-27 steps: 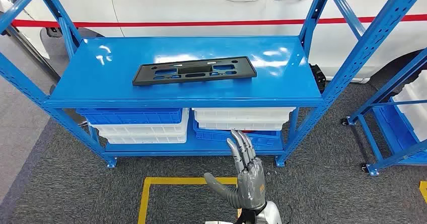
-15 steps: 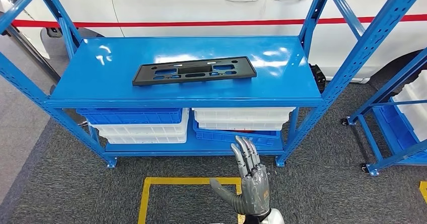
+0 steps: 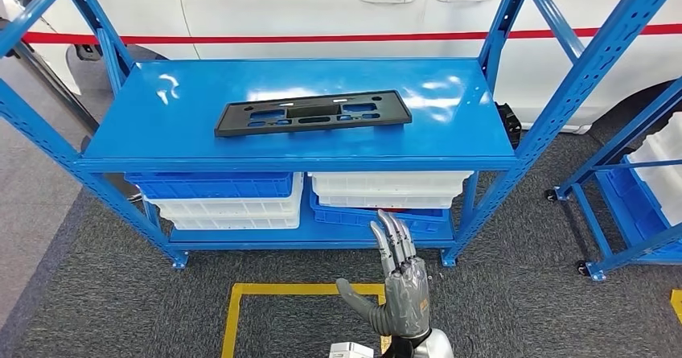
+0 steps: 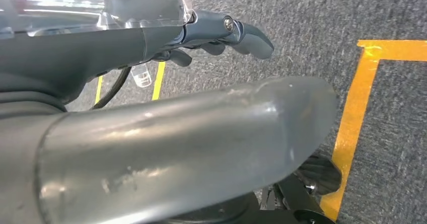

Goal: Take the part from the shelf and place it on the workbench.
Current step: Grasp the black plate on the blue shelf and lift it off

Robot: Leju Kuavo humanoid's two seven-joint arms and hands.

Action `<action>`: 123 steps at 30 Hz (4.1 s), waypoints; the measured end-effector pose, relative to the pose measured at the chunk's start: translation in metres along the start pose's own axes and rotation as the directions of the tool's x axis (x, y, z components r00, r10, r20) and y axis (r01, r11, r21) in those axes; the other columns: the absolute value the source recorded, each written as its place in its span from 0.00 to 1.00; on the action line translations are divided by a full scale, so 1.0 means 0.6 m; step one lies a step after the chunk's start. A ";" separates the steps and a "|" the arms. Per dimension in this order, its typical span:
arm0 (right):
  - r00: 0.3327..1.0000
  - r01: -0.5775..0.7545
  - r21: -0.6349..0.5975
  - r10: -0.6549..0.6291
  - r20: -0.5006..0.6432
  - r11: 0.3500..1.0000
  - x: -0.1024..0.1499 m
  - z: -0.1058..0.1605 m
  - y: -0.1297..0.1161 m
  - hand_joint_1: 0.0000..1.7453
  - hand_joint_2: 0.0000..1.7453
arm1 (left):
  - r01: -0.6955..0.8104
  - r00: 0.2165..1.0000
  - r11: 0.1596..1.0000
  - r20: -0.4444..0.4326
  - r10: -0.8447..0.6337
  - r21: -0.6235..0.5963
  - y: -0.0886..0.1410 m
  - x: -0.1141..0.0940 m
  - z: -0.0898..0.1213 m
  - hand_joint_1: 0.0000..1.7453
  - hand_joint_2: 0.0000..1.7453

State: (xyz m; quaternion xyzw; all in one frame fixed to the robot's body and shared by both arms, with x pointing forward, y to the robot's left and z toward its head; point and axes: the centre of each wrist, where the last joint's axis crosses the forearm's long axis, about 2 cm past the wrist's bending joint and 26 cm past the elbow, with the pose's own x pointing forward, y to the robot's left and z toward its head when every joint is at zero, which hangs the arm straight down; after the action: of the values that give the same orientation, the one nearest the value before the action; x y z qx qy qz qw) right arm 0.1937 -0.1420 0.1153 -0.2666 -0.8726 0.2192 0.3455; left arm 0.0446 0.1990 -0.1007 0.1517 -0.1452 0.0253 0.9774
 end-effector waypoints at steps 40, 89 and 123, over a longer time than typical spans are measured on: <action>1.000 -0.026 0.059 0.026 0.004 0.998 -0.002 -0.018 0.020 0.00 1.00 | 0.003 1.000 1.000 -0.004 -0.003 -0.027 -0.014 0.005 0.006 0.00 0.00; 0.976 -0.177 0.146 0.155 0.153 0.973 0.001 -0.014 0.031 0.00 1.00 | -0.001 0.998 0.999 -0.060 -0.001 -0.039 0.003 0.003 -0.003 0.00 0.00; 0.962 -0.239 0.076 0.226 0.152 0.968 -0.016 -0.072 0.037 0.00 1.00 | 0.039 0.998 0.998 -0.050 -0.042 -0.054 0.004 0.009 -0.005 0.00 0.00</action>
State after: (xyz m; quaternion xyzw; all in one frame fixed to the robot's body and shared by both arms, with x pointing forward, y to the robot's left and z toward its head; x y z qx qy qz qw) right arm 0.2376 -0.1225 0.1267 -0.3345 -0.8466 0.3172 0.2662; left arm 0.0506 0.2024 -0.1011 0.1277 -0.1176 0.0053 0.9848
